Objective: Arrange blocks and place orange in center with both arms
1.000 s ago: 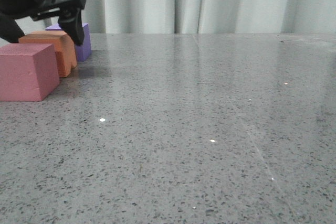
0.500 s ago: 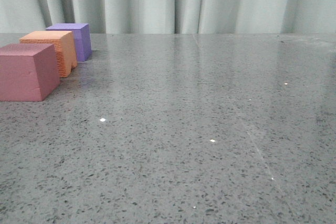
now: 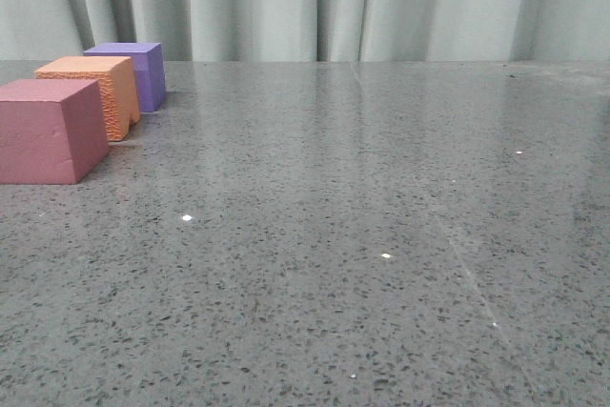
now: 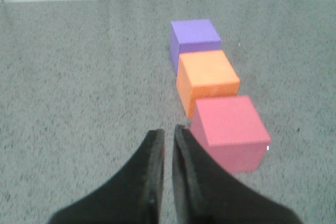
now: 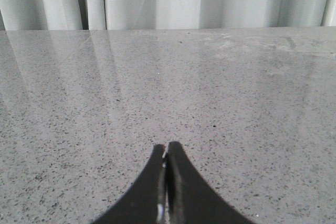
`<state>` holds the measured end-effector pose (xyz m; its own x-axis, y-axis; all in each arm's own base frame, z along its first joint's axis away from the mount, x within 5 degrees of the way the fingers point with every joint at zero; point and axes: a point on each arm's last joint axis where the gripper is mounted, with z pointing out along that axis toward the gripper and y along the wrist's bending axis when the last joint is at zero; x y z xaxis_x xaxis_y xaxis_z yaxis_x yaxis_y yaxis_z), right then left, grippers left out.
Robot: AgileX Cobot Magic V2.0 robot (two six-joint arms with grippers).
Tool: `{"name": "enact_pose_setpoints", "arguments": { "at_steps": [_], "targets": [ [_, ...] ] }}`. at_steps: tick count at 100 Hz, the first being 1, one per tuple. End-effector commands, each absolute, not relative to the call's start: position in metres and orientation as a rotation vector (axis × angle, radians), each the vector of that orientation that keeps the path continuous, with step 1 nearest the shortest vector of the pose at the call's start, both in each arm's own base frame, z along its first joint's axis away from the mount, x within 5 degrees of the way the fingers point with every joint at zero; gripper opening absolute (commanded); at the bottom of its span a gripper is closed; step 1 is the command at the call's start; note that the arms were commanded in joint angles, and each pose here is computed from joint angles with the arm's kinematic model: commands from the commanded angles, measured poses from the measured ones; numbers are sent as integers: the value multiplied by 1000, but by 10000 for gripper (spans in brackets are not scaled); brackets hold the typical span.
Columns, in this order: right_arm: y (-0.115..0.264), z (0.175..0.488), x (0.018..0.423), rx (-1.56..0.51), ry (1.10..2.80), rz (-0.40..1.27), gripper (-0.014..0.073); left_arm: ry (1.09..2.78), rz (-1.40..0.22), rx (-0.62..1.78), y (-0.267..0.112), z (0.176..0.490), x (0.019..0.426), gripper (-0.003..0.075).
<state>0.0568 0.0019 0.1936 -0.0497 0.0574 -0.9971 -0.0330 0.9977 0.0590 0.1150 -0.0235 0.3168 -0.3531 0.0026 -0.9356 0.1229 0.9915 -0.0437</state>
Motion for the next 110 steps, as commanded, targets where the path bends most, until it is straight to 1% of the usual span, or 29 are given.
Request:
{"name": "enact_pose_setpoints", "arguments": {
  "at_steps": [1, 12, 92, 104, 110],
  "targets": [
    [2, 207, 54, 10, 1496, 66, -67, 1826, -164, 103, -22, 323, 106, -19],
    [2, 207, 54, 10, 1496, 66, -67, 1823, -179, 94, -20, 315, 100, -19],
    [2, 207, 54, 10, 1496, 66, -67, 1827, -178, 90, -20, 315, 99, -19],
    [2, 207, 54, 10, 1496, 66, -67, 1799, -148, 120, -20, 318, 100, -19],
    [2, 207, 54, 10, 1496, 66, -67, 1775, -119, 174, -21, 319, 100, -19]
  ]
}}
